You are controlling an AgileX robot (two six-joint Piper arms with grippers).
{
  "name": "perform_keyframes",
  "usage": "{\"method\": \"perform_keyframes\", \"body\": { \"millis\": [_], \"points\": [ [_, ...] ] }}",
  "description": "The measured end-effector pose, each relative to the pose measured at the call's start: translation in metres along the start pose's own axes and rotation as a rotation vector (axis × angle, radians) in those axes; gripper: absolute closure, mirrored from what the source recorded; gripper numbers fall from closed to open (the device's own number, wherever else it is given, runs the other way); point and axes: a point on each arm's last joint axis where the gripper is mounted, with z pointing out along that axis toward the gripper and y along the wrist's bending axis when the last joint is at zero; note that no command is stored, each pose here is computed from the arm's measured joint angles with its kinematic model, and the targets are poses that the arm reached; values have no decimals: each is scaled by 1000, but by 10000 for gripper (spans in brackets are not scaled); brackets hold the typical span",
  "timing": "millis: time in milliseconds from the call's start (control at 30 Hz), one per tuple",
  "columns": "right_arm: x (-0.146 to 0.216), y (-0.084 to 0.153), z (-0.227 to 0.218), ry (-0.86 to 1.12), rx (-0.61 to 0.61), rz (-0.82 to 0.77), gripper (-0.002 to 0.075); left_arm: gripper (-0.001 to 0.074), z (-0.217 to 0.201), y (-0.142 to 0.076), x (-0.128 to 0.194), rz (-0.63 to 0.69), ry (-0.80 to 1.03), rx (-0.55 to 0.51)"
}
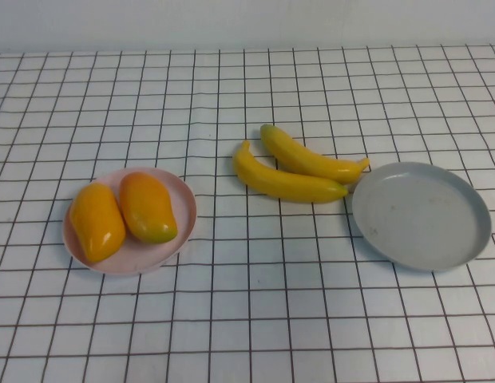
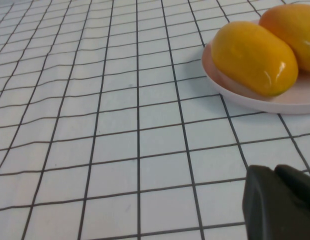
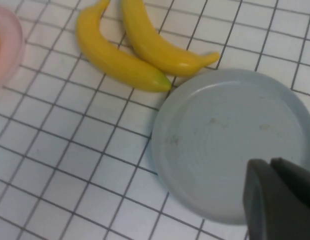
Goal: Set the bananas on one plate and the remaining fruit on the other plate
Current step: Put another type of fruit in the right plate
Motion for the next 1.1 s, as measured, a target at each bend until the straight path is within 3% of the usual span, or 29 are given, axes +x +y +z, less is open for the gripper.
{"method": "perform_keyframes", "body": {
  "millis": [100,233,300,467,567,833,1100],
  "points": [
    [-21,-3,37,132,-9,-104,742,738,0,0,0,0,0,0],
    [-48,11,91,276,-24,-281,700,738,0,0,0,0,0,0],
    [-58,20,118,332,-37,-349,618,738,0,0,0,0,0,0],
    [-76,49,187,461,-62,-499,317,738,0,0,0,0,0,0],
    [-84,68,218,481,-72,-568,232,738,0,0,0,0,0,0],
    [-82,107,271,450,-181,-714,199,738,0,0,0,0,0,0],
    [-72,106,301,437,-194,-711,209,738,0,0,0,0,0,0]
  ]
}}
